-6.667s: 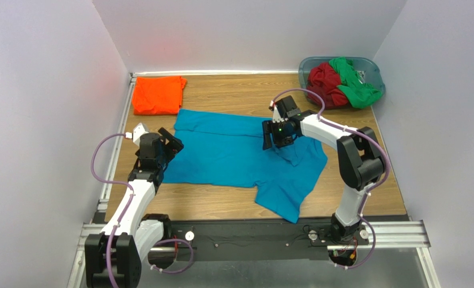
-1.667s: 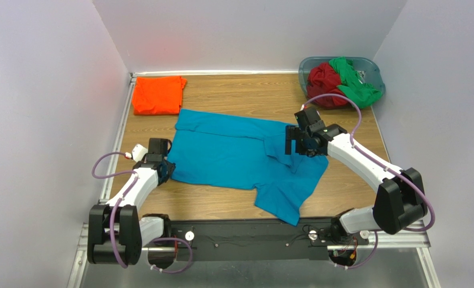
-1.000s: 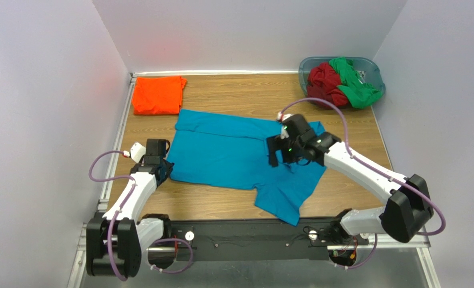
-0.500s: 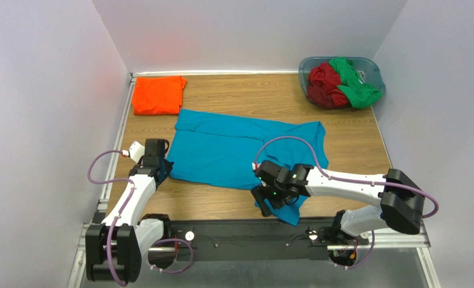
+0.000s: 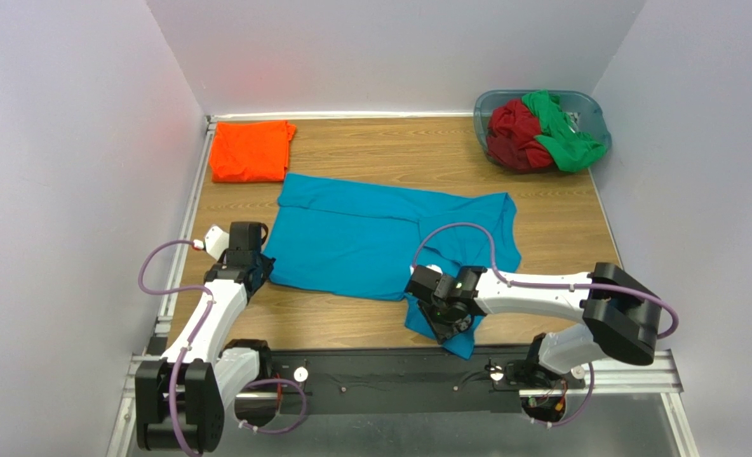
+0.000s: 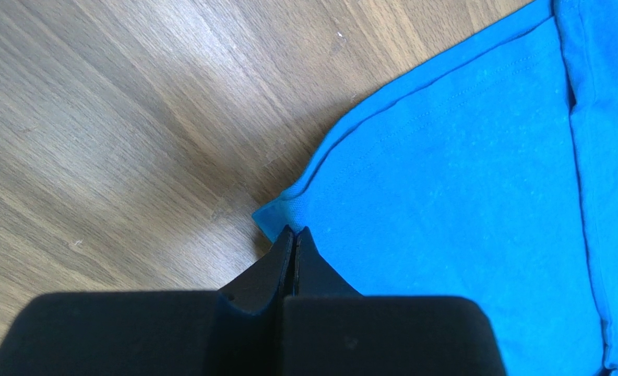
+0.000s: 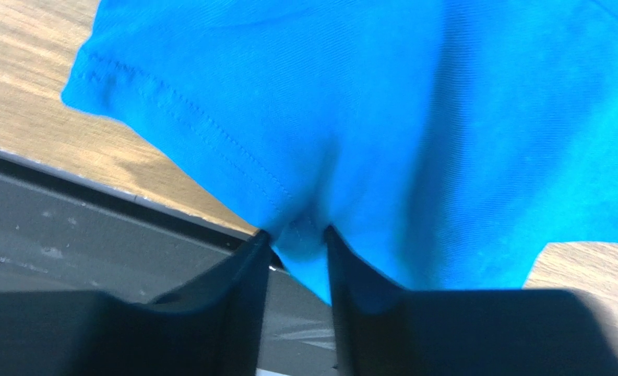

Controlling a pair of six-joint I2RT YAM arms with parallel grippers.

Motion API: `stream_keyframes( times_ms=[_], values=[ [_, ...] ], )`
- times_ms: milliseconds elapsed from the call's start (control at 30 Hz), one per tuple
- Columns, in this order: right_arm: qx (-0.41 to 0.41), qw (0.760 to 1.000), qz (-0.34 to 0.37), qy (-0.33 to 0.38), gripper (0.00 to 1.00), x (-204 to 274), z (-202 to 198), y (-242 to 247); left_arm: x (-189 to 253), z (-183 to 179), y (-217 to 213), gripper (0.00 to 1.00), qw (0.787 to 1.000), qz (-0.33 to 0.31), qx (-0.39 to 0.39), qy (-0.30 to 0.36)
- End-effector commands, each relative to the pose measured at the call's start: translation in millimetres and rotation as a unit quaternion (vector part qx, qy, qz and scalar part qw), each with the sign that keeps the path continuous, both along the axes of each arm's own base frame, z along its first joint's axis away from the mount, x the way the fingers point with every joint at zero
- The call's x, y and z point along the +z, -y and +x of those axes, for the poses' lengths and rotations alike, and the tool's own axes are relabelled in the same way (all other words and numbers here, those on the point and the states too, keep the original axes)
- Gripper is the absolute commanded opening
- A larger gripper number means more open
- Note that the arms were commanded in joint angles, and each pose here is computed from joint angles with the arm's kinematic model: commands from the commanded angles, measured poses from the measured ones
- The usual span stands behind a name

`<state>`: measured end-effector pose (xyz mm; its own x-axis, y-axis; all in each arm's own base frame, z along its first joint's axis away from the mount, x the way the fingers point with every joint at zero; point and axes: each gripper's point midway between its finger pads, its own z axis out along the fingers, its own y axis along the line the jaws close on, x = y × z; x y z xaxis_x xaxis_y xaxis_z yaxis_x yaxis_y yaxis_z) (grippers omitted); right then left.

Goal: Fold and stack the t-shirts
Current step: Fold the tshirt

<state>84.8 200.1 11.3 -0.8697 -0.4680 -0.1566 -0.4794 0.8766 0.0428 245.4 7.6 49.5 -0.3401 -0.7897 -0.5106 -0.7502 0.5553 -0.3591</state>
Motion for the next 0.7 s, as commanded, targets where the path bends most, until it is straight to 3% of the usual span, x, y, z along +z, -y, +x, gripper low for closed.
stream_keyframes(
  times_ms=[0, 167, 200, 667],
  values=[
    [-0.027, 0.999, -0.026, 0.017, 0.33, -13, 2, 10, 2, 1, -2, 0.0, 1.0, -0.001, 0.007, 0.012],
    [-0.042, 0.999, 0.001, 0.036, 0.16, -5, 8, 3, 6, 1, -2, 0.0, 1.0, -0.001, 0.009, 0.015],
    [-0.041, 0.998, 0.009, 0.038, 0.01, -2, 10, -1, 6, 0, -2, 0.0, 1.0, -0.002, 0.011, 0.014],
    [0.009, 0.99, 0.13, -0.05, 0.01, 38, -28, -33, 32, -11, -2, 0.0, 0.997, -0.028, 0.049, 0.049]
  ],
)
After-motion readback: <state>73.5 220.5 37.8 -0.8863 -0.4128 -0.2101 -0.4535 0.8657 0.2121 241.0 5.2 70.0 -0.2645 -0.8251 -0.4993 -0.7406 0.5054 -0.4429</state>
